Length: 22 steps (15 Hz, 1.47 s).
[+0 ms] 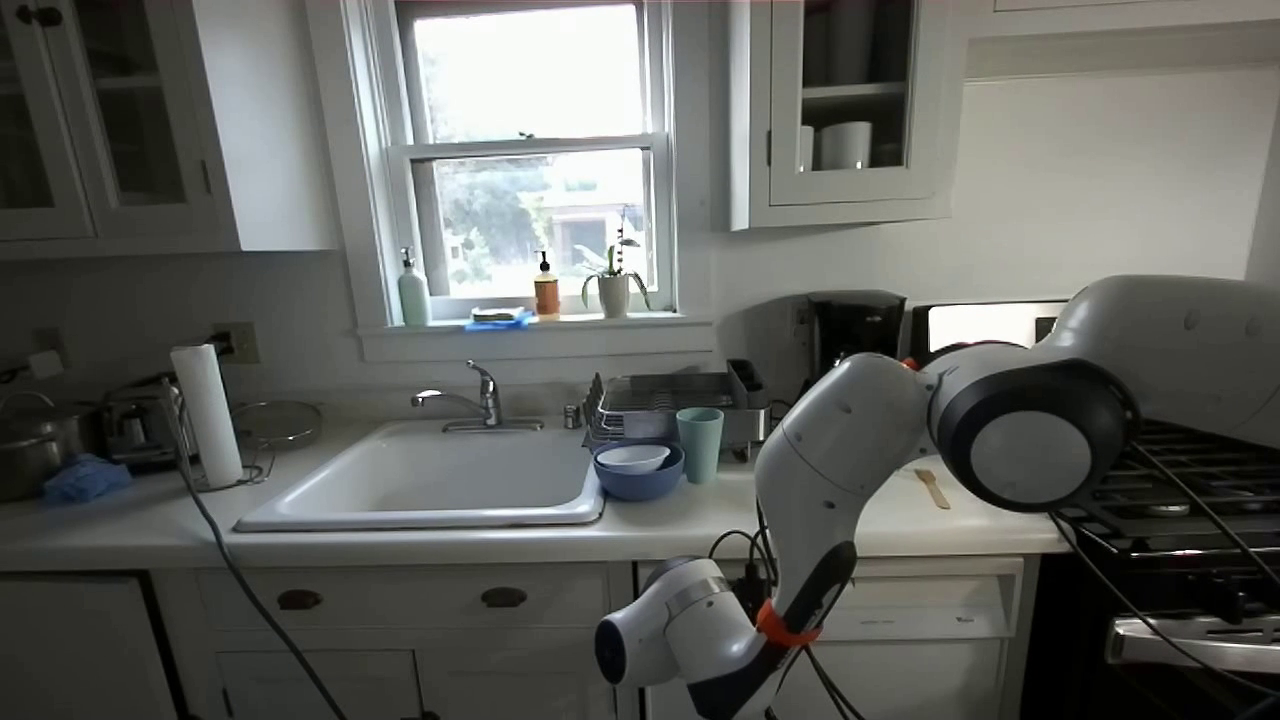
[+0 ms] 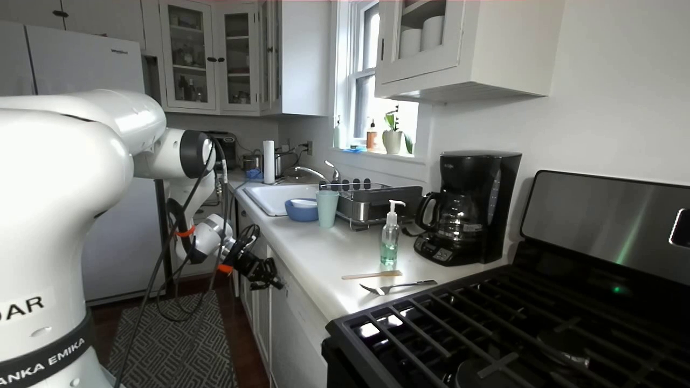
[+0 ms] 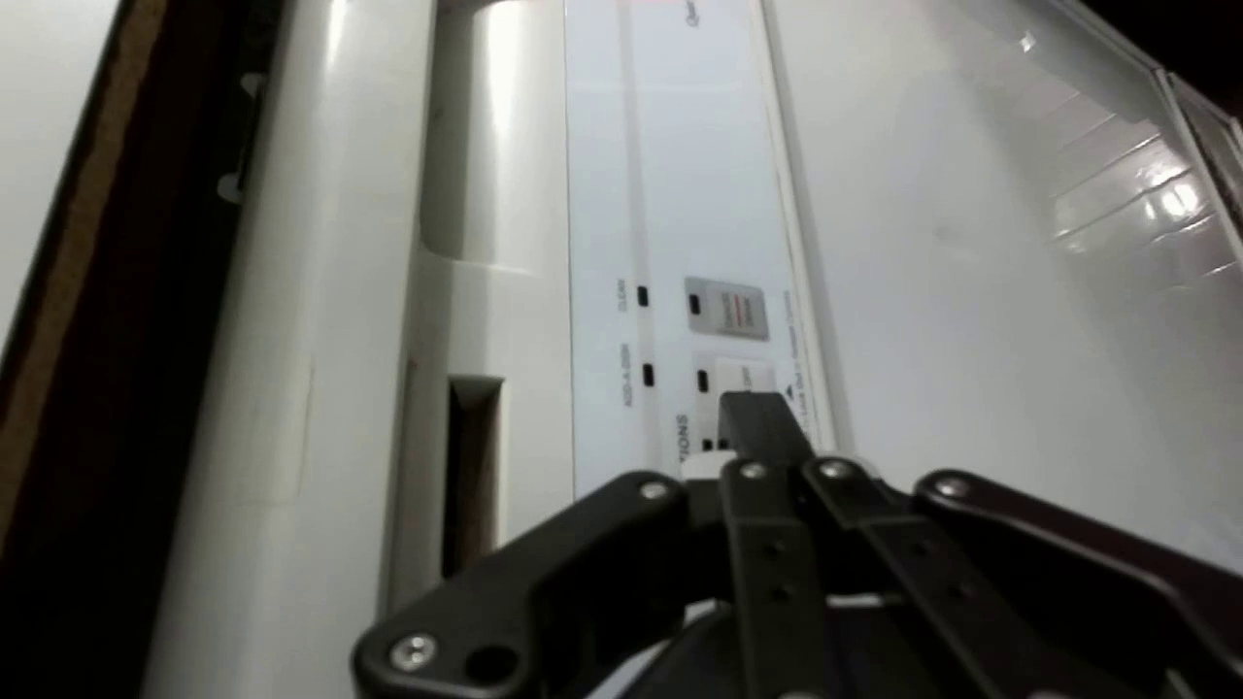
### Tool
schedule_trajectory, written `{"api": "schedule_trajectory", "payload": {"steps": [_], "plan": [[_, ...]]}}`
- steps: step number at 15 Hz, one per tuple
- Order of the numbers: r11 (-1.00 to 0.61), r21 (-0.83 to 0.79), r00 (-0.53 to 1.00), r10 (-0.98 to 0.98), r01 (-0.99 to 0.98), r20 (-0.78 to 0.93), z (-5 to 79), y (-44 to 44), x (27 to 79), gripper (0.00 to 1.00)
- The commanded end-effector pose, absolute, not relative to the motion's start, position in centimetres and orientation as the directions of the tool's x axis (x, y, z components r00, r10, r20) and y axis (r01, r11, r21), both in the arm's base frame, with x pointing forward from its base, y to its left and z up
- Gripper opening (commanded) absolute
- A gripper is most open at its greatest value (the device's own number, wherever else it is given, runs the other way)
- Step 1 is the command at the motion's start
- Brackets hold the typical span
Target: Press the second button to the right on the dishwasher
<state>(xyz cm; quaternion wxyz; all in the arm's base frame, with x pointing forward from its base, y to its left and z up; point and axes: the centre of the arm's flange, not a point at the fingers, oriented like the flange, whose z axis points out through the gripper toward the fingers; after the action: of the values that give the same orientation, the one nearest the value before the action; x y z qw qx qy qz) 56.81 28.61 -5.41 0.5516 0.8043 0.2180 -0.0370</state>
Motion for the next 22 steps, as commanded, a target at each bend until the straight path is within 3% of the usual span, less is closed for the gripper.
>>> {"api": "schedule_trajectory", "payload": {"steps": [1,22], "plan": [[-0.260,0.865,0.879,0.341,0.430,-0.334,-4.73,27.76,59.19,0.00],[-0.314,0.786,0.831,0.369,0.533,-0.416,-4.77,28.23,58.49,0.00]]}}
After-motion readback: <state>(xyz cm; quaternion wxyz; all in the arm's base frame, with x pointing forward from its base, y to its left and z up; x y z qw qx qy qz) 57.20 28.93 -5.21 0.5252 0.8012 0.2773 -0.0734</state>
